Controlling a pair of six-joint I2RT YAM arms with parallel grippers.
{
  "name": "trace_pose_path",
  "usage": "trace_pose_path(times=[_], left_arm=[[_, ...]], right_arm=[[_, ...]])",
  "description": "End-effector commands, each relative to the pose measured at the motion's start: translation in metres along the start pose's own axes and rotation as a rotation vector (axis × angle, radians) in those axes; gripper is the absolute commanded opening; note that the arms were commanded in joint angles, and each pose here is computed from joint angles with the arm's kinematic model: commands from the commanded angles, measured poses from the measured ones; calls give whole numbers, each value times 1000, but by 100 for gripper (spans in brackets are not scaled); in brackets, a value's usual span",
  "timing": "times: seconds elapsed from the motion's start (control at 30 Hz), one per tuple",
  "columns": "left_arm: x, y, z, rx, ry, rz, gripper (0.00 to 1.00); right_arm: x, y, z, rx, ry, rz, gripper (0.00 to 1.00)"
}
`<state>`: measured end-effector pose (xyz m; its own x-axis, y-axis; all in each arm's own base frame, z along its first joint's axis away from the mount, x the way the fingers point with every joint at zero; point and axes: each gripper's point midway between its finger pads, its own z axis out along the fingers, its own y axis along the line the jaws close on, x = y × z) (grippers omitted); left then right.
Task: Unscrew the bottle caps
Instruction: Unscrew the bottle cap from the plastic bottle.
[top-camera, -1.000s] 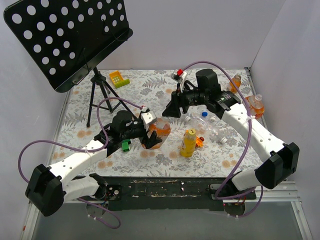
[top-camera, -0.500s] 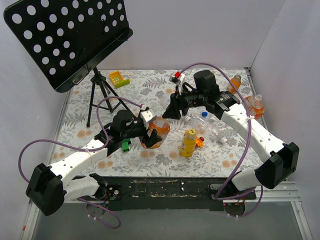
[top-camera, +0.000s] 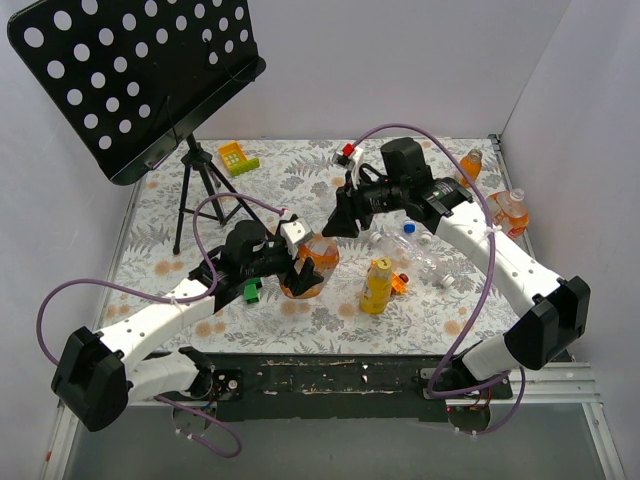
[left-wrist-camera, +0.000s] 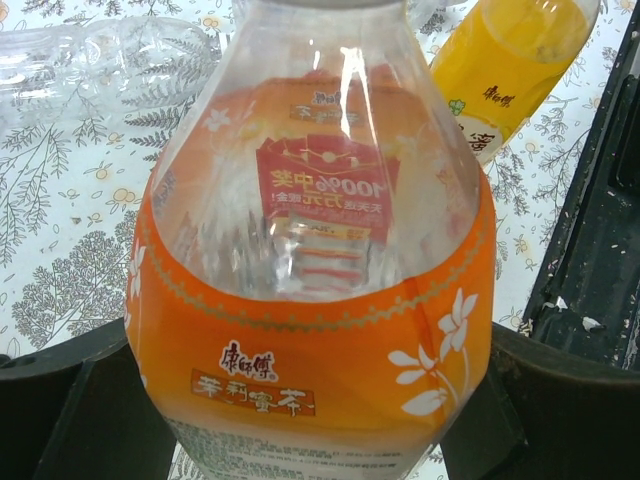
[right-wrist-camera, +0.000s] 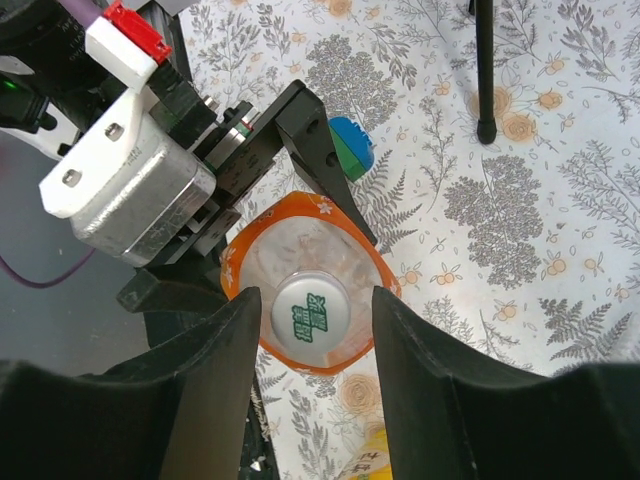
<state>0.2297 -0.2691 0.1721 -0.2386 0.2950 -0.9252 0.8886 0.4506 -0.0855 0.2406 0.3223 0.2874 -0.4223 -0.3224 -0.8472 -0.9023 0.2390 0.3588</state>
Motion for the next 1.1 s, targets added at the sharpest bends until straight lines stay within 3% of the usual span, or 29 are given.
trace_pose_path(times=[0.0,0.13,0.23,0.4,0.47,0.7,0.83,0.93,1.07], left_arm=[[-65,-4,-14,-3,-186,91,0],[-65,-4,-14,-1,-186,95,0],[-66,-4,-15,-1,-188,94,0],[-65,-7,-16,14,-185,112,0],[-62,-14,-16,54,-177,140,0],[-28,-45,-23,274,-74,277,0],[-22,-44,-26,295,-50,308,0],[-22,-42,-27,289,-52,309,0],[-20,-36,-25,250,-46,282,0]], right_arm=[[-15,7,-3,-16,-27,-52,58],[-15,7,-3,-15,-25,-52,56],[-15,9,-3,-29,-22,-55,46],[-11,18,-2,-110,14,-99,10],[-10,26,-4,-165,16,-157,2],[4,61,-28,-428,33,-707,1],[11,53,-32,-428,30,-1018,1],[6,49,-31,-406,23,-1071,1],[2,46,-24,-393,11,-996,1]])
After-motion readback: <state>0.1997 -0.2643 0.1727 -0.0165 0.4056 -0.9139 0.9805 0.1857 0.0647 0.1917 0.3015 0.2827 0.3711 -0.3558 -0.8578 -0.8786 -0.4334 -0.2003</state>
